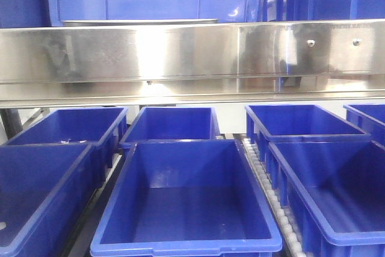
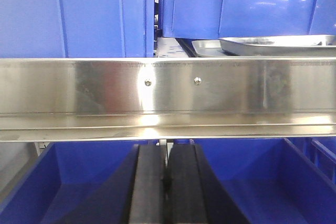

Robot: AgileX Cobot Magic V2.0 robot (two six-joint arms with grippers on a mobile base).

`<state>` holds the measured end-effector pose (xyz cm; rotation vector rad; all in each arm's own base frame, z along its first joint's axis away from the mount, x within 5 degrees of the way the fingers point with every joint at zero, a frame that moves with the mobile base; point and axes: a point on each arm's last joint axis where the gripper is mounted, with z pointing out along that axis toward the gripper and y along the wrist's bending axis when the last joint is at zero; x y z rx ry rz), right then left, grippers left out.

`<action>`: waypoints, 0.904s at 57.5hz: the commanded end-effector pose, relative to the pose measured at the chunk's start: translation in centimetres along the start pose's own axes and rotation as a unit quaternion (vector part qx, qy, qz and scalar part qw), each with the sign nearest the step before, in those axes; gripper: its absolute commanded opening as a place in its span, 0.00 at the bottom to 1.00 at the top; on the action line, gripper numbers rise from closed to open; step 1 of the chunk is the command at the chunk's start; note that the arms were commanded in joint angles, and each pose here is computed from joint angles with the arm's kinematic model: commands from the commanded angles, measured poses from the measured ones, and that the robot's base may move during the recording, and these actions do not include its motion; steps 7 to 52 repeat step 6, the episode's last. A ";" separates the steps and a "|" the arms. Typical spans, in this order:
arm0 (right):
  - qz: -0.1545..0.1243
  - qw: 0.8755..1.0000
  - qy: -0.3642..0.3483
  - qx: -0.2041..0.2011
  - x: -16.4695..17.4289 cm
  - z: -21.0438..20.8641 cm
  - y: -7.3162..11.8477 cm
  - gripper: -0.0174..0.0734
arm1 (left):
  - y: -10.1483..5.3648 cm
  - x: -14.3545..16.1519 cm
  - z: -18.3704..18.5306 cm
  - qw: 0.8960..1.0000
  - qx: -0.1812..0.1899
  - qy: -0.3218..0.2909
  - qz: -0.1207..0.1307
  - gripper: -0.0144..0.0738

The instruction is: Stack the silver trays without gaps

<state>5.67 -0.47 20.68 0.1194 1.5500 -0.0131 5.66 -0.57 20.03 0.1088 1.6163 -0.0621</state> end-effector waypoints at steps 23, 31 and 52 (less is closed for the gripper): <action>-0.002 1.000 -0.010 -0.002 -0.2 0.0 0.0 0.10 | 0.0 -0.3 -0.1 1.000 -0.002 -0.012 0.000 0.15; -0.002 1.000 -0.010 -0.002 -0.2 0.0 0.0 0.10 | 0.0 -0.3 -0.1 1.000 -0.002 -0.012 0.000 0.15; -0.002 1.000 -0.010 -0.002 -0.2 0.0 0.0 0.10 | 0.0 -0.3 -0.1 1.000 -0.002 -0.012 0.000 0.15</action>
